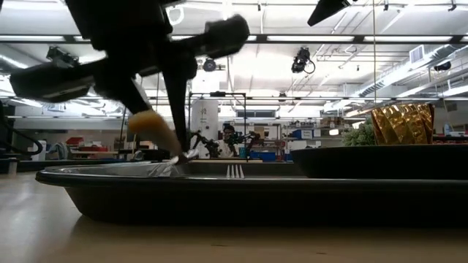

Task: Pick and place plate/cup/fork/spoon on tray
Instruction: Put the yellow spoon on the black tray to the left of the orange fork

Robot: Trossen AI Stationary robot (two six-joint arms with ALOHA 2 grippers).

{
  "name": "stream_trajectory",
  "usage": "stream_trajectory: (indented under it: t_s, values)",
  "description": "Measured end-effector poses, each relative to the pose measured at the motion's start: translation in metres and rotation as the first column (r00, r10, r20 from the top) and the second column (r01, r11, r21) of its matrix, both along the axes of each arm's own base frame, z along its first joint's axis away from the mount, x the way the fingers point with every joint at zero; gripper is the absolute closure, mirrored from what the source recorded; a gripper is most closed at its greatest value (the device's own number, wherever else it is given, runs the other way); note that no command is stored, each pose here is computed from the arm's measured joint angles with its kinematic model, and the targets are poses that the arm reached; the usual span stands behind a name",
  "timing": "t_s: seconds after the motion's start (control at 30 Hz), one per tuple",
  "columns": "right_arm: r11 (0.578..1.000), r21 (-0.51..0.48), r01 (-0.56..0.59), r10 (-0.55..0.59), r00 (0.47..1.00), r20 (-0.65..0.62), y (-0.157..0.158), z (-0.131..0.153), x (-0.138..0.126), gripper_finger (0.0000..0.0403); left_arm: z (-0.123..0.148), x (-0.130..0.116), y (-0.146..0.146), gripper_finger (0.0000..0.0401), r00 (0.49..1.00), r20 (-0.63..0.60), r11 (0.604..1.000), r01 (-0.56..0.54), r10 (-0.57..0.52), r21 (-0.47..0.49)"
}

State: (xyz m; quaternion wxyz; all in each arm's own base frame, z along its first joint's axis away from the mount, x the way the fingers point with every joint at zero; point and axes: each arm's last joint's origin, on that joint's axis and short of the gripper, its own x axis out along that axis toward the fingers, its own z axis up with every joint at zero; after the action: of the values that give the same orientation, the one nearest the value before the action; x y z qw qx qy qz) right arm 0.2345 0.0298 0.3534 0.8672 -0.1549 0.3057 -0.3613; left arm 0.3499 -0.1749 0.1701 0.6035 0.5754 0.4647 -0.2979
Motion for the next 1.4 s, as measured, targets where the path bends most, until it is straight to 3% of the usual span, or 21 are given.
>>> stream_trajectory:
  t_s: [0.53, 0.87, 1.07, 1.23, 1.4]
  values:
    - [1.000, 0.001, -0.001, 0.001, 1.000, -0.001, 0.000, 0.000, 0.000, 0.0392, -0.003, 0.011, 0.013, 0.0338, 1.000, -0.006, 0.997, -0.003, 0.002, -0.080]
    - [1.000, 0.001, -0.001, 0.001, 1.000, -0.001, 0.000, 0.000, 0.000, 0.0392, -0.003, 0.011, 0.010, 0.0266, 0.999, 0.007, 0.994, -0.048, 0.049, -0.101]
    - [1.000, 0.001, -0.002, 0.002, 1.000, -0.001, 0.000, 0.000, 0.000, 0.0392, -0.001, 0.009, 0.009, 0.0249, 0.992, 0.072, 0.994, -0.108, 0.109, -0.006]
    - [1.000, -0.001, -0.002, 0.002, 1.000, -0.003, 0.000, 0.000, 0.000, 0.0392, -0.001, 0.006, 0.003, 0.0258, 0.998, 0.042, 0.999, -0.042, 0.043, -0.023]
    - [1.000, 0.000, -0.002, 0.002, 1.000, -0.001, 0.000, 0.000, 0.000, 0.0392, -0.002, 0.007, 0.003, 0.0263, 0.998, -0.028, 0.989, 0.060, -0.064, -0.135]
